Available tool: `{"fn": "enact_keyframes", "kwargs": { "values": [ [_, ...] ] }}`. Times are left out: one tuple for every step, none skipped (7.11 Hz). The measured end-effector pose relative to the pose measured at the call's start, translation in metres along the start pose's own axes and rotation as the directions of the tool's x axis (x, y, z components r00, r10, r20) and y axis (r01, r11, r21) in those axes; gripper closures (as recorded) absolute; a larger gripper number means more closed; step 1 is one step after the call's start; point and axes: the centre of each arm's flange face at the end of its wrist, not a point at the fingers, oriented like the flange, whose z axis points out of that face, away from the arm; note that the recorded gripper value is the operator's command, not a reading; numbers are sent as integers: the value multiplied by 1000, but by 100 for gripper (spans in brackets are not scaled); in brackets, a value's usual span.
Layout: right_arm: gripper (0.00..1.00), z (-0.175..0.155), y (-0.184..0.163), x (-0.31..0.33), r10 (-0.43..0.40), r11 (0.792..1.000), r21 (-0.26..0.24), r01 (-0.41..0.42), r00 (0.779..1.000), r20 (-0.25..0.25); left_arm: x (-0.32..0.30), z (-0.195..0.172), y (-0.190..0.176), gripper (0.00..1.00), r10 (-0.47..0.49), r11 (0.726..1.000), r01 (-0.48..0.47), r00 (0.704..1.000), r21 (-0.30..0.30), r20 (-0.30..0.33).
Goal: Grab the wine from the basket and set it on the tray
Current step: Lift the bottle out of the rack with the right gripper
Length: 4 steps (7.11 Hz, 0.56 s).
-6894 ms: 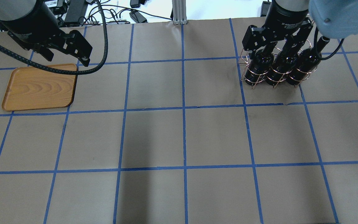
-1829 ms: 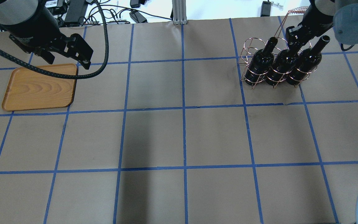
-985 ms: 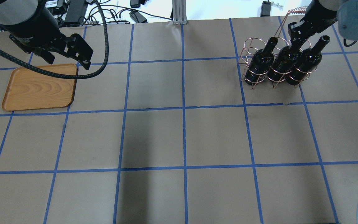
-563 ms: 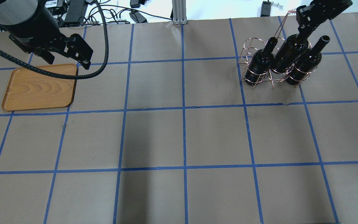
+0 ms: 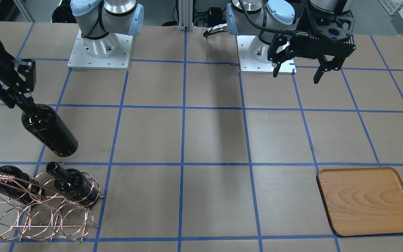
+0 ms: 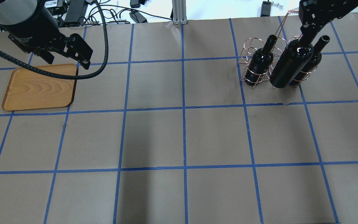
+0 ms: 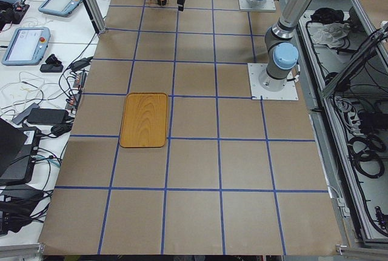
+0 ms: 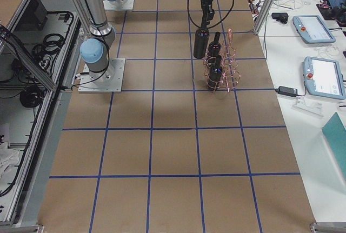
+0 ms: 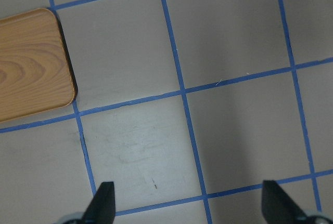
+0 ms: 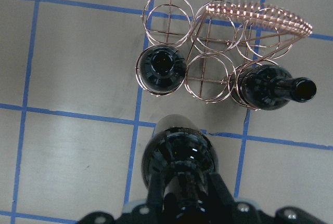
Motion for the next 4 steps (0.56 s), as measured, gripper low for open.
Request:
{"fn": "enact_keyframes", "kwargs": {
  "values": [
    [100, -1, 3, -28, 36, 999, -10, -36, 999, 7, 0, 0, 0, 0, 0, 1000, 0, 1000, 0, 0],
    [100, 2, 3, -63, 83, 996, -22, -83, 996, 16, 0, 0, 0, 0, 1, 1000, -1, 1000, 0, 0],
    [100, 11, 2, -105, 129, 991, -31, -128, 991, 24, 0, -1, 1, 0, 2, 1000, -2, 1000, 1, 0],
    [100, 23, -1, -142, 162, 987, -28, -161, 986, 31, 0, -2, 1, 0, 2, 1000, -2, 1000, 2, 2]
  ]
}}
